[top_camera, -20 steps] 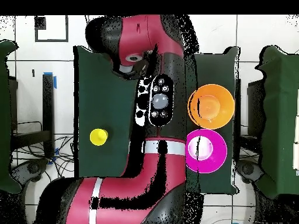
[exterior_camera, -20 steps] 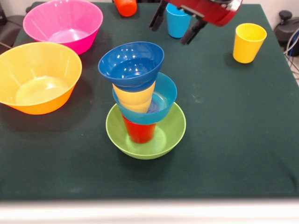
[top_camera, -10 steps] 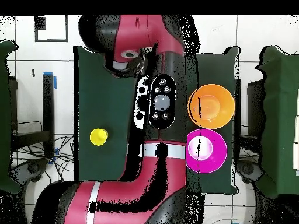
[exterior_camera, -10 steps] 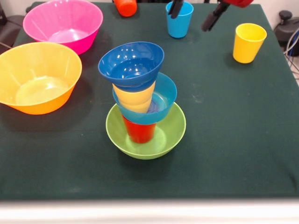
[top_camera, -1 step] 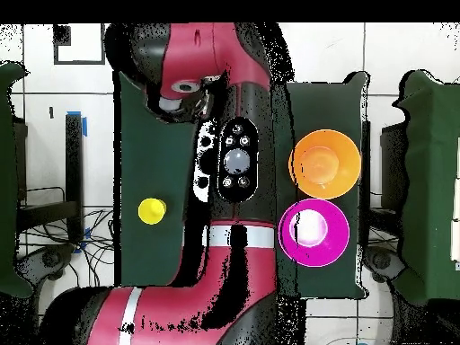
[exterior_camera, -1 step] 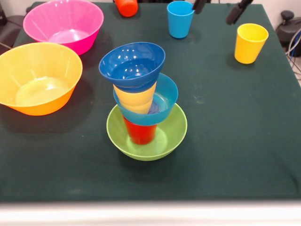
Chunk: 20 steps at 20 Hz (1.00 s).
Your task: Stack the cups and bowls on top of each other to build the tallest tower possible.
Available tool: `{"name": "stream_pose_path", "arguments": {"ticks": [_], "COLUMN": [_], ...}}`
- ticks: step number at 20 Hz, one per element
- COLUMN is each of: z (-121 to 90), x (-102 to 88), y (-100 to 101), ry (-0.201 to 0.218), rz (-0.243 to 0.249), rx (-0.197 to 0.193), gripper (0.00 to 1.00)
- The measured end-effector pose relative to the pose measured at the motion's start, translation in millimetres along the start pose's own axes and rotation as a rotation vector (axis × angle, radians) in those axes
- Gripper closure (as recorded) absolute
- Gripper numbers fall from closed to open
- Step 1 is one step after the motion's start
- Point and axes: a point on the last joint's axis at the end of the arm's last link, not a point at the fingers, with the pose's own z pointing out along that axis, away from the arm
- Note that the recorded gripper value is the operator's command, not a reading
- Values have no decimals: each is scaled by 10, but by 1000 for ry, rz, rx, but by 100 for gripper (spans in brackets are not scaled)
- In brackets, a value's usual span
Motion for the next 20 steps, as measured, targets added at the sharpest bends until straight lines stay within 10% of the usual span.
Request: {"name": "stream_pose_path", "arguments": {"ticks": [20], "z": [749], "x": [1020], "y": [311], "ry": [-128], "rz": [-67], "rx": [-107], "gripper": [0]}}
